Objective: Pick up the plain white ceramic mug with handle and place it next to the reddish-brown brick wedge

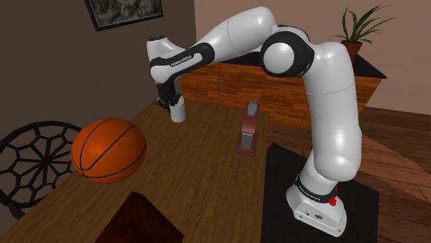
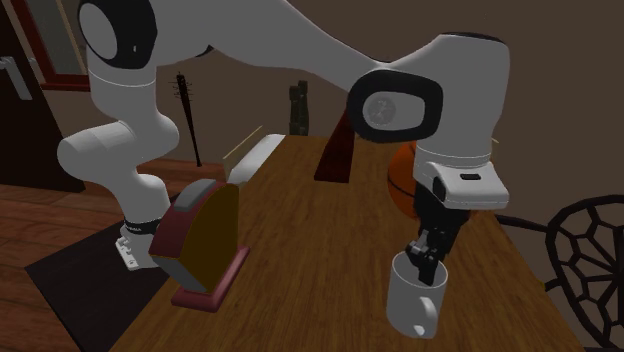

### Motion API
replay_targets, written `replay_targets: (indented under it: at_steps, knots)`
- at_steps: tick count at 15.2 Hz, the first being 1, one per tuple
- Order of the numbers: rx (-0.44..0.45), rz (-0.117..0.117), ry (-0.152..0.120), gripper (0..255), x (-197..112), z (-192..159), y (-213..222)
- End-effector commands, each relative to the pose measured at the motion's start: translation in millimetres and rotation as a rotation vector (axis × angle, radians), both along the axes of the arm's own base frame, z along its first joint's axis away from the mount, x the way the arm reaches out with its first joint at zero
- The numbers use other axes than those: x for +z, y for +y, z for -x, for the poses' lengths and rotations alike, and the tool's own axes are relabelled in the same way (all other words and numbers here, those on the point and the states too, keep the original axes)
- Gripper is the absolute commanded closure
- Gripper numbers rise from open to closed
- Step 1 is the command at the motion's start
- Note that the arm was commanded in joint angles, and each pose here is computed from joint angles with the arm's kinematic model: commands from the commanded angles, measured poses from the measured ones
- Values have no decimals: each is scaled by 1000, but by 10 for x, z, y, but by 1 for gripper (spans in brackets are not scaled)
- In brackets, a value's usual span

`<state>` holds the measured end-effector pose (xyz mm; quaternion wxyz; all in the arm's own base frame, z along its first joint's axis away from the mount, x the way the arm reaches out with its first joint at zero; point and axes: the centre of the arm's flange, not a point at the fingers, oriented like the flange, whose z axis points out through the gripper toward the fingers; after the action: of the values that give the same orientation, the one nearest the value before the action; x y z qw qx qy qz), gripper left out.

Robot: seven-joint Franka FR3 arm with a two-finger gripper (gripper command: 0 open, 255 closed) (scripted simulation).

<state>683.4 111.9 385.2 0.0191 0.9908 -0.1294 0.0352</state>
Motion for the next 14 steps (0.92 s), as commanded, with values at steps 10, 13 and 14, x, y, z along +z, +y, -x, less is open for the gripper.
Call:
replay_targets:
  at_steps: [10, 13, 14]
  knots:
    - [0, 0, 0, 255, 576, -3, -1]
    - [0, 0, 0, 255, 734, -3, -1]
    - [0, 0, 0, 255, 787, -3, -1]
